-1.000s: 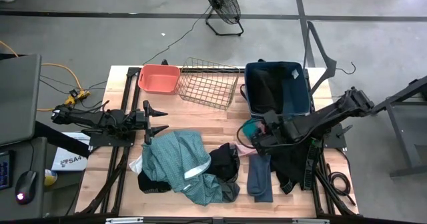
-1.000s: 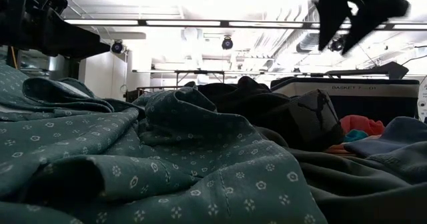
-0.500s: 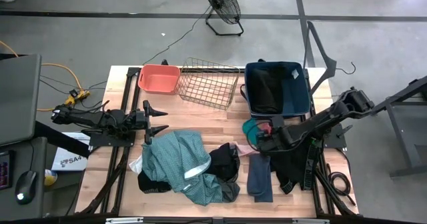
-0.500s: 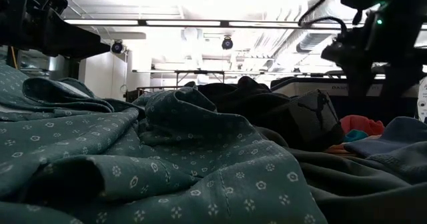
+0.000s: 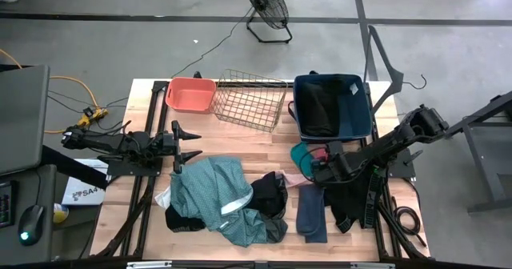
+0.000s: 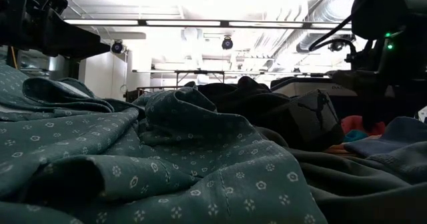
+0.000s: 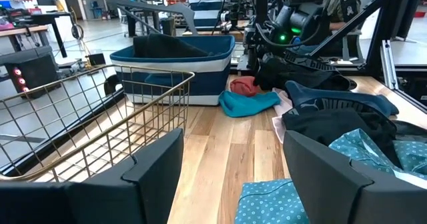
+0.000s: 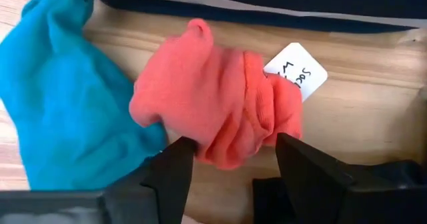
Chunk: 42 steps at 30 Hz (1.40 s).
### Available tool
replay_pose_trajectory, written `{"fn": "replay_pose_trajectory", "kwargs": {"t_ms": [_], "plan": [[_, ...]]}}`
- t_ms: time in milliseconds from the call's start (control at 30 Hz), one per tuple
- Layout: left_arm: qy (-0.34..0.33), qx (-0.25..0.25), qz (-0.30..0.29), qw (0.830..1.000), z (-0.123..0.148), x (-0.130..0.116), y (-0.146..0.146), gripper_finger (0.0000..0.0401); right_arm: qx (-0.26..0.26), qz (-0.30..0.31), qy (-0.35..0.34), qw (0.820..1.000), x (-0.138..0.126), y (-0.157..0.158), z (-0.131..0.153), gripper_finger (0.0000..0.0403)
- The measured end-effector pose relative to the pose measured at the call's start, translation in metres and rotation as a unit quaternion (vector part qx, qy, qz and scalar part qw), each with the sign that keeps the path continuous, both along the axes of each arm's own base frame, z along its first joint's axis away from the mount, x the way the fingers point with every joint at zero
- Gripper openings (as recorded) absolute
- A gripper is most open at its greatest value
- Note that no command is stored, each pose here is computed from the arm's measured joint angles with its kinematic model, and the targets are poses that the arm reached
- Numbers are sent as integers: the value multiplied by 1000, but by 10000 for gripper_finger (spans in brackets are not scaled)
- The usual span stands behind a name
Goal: Pick & Place Cloths
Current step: Put the pink sock into the orange bin
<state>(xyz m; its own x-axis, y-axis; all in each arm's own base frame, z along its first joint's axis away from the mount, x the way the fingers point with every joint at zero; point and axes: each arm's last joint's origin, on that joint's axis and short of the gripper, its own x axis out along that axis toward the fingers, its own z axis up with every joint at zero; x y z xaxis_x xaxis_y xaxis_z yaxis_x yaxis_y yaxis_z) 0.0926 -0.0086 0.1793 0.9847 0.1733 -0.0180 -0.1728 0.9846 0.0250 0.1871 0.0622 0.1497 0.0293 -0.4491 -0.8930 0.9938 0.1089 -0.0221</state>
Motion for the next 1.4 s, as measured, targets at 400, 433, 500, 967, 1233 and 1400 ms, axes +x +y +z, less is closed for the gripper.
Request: {"fn": "replay_pose_trajectory", "kwargs": {"t_ms": [400, 433, 500, 967, 1233, 1400], "plan": [[0, 0, 0, 1000, 0, 0, 0, 252, 14, 29, 7, 999, 1, 1, -2, 20], [0, 0, 0, 1000, 0, 0, 0, 252, 17, 31, 9, 999, 1, 1, -2, 13], [0, 0, 0, 1000, 0, 0, 0, 252, 25, 32, 8, 999, 3, 3, 0, 10], [-11, -22, -30, 999, 1, 0, -2, 252, -6, 159, -101, 982, 25, 38, 82, 5], [-84, -5, -71, 994, 21, -1, -4, 252, -125, 248, -210, 937, 45, 45, 116, 5], [-88, 35, -67, 993, 37, -1, -4, 255, -204, 275, -244, 907, 67, 39, 126, 5]]}}
